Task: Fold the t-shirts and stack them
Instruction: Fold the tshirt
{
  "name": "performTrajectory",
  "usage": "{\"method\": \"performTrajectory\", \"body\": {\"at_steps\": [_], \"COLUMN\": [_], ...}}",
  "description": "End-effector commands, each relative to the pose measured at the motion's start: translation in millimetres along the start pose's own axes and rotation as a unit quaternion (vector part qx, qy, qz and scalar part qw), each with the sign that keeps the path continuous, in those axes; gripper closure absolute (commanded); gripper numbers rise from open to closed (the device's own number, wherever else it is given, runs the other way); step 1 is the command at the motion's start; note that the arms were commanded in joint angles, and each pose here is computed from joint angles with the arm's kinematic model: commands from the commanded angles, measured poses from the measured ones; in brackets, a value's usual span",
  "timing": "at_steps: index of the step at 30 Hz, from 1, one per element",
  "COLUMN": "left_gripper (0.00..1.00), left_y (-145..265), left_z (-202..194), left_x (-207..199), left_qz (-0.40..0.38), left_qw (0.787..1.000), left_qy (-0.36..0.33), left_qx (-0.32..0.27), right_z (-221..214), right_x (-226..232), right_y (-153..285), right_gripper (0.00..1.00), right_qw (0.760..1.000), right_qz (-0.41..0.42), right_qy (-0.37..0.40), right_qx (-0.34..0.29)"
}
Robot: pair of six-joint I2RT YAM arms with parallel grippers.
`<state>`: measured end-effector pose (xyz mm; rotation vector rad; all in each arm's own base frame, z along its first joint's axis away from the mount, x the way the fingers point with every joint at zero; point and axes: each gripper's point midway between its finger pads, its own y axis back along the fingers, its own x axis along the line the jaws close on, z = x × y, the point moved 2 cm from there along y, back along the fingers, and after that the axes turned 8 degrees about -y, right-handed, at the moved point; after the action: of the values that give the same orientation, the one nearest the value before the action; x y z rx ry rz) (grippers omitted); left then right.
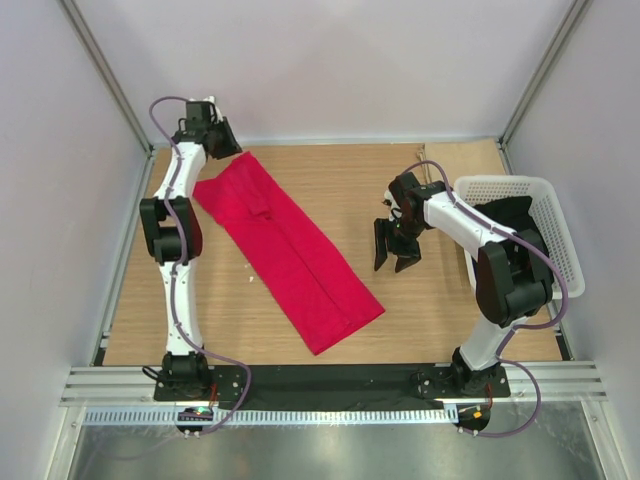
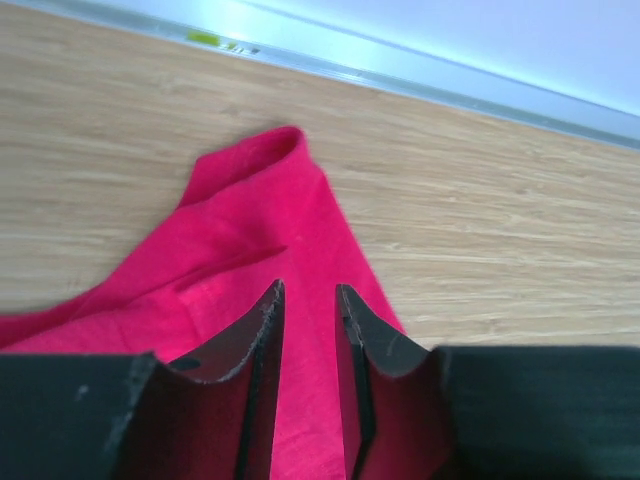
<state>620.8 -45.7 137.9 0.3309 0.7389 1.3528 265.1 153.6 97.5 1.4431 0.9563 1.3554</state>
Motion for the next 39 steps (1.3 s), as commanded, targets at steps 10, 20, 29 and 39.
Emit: {"method": "performTrajectory", "body": {"at_steps": [10, 20, 29, 39], "left_gripper": [1.0, 1.0, 0.66, 0.56], "left_y": [-3.9, -65.0, -17.9, 96.6], "left_z": [-46.1, -55.8, -32.9, -25.4], "left_x": [-14.1, 6.0, -14.5, -39.7], "left_qz": [-0.084, -0.104, -0.108, -0.049], "left_qw": [0.985, 0.968, 0.975, 0.991], "left_qy": [0.13, 0.219, 0.189, 0.113], "left_qx": [0.071, 0.06, 0.048, 0.054], "right_z": [3.8, 3.9, 11.1, -9.1], "right_x": [3.5, 4.3, 31.0, 57.8], "right_y": [-2.5, 0.2, -7.5, -31.9], "right_gripper": [0.39, 0.4, 0.41, 0.41], "right_qw": [1.0, 1.0, 0.999, 0.997], "right_qz": [0.0, 0.002, 0.039, 0.013], "right_qy": [0.008, 0.011, 0.015, 0.069], "right_qx": [0.005, 0.0, -0.01, -0.006]}}
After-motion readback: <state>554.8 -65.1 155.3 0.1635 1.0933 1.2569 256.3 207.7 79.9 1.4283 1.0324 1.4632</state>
